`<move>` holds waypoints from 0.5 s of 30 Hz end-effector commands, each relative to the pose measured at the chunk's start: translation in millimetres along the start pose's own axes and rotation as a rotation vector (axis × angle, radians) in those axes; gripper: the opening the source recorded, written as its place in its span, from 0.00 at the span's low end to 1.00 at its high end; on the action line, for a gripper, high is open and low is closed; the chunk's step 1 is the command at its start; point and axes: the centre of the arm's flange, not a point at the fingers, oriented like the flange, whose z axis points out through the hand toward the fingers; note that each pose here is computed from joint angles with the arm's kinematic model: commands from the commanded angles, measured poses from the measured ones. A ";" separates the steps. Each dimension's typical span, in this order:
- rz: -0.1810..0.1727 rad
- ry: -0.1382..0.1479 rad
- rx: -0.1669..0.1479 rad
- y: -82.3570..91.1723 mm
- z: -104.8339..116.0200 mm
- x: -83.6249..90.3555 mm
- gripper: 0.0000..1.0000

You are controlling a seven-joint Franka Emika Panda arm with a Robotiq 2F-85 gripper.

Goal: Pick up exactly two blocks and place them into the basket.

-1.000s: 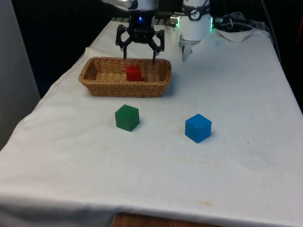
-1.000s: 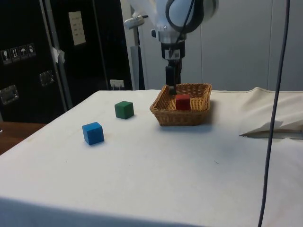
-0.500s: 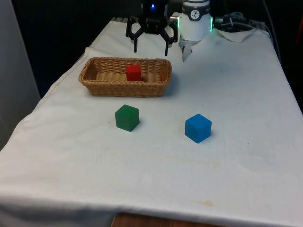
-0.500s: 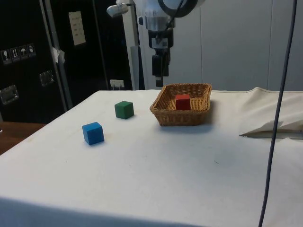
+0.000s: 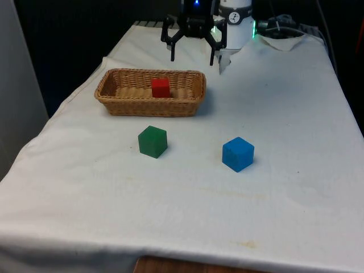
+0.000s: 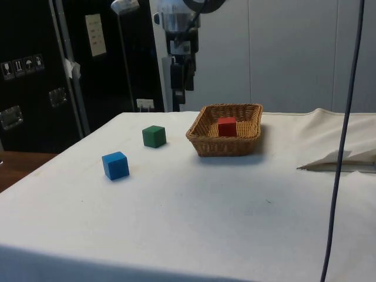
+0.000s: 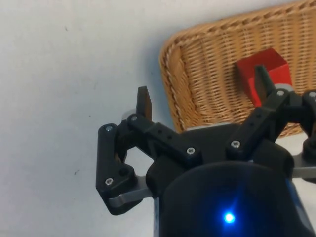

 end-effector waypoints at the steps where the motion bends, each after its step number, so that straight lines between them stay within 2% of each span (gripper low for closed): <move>1: 0.006 -0.009 0.002 -2.9 0.1 3.1 1.00; 3: 0.002 -0.002 -0.002 -3.6 -1.5 4.5 1.00; 5: 0.006 -0.013 -0.002 -10.8 -2.5 13.0 1.00; 11: 0.003 -0.008 -0.023 -21.0 0.6 32.0 1.00; 13: 0.001 -0.004 -0.019 -20.3 -0.2 29.0 1.00; 15: 0.009 -0.008 -0.035 -22.7 3.4 40.4 1.00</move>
